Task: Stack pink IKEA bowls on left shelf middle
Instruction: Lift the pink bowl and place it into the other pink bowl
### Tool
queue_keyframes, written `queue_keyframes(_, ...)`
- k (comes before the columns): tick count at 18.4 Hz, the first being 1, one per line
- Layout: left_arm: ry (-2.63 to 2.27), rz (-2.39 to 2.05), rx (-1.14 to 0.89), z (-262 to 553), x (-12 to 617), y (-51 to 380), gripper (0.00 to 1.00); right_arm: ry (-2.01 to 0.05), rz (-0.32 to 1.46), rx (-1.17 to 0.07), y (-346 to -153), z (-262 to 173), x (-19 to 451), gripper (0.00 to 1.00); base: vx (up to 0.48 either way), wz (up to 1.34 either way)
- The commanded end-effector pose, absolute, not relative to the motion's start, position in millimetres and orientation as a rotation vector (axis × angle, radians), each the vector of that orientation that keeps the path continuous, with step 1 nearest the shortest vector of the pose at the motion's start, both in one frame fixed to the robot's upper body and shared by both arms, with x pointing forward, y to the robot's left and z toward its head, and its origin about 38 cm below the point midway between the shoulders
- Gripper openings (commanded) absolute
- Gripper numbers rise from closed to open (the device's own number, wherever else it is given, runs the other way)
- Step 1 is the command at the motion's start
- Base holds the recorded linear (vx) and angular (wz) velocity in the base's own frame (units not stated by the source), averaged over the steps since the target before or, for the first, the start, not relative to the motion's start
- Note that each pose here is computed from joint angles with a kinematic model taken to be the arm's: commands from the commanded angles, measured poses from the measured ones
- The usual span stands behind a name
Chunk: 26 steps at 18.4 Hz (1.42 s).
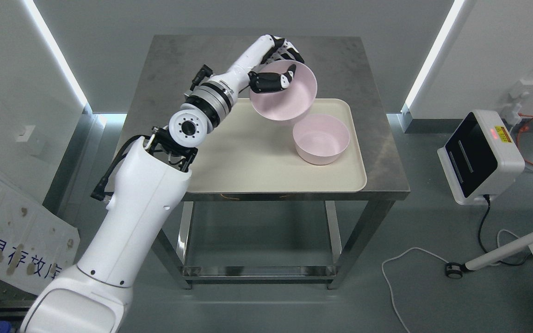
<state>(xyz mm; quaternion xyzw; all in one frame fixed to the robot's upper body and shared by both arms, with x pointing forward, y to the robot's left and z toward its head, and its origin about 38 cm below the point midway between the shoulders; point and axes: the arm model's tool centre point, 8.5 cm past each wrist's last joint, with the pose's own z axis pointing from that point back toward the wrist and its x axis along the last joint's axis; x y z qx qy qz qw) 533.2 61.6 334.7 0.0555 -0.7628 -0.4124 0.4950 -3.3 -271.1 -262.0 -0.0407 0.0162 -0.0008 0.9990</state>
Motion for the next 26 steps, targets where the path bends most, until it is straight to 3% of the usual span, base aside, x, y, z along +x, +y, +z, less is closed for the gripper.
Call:
queue_keyframes(1, -1.664, -1.443, 0.088, 249, 492, -32, 0.01, 0.029, -0.012, -0.099, -282.5, -261, -11, 1.0, 0.0, 0.0)
queue_keyframes(5, -1.68, -1.359, 0.166, 271, 521, -17, 0.01, 0.03, -0.012, -0.099, -282.5, -261, -11, 1.0, 0.0, 0.0)
queue_keyframes(9, -1.768, -1.234, 0.114, 312, 531, -18, 0.01, 0.029, -0.012, -0.099, -282.5, -261, -11, 1.0, 0.0, 0.0)
queue_keyframes(17, -1.666, -1.135, 0.228, 279, 562, 16, 0.04, 0.029, -0.012, -0.099, -282.5, -261, -11, 1.0, 0.0, 0.0)
queue_keyframes(26, -1.667, -1.099, 0.233, 279, 568, 25, 0.12, 0.03, -0.012, -0.099, -282.5, -261, -11, 1.0, 0.0, 0.0)
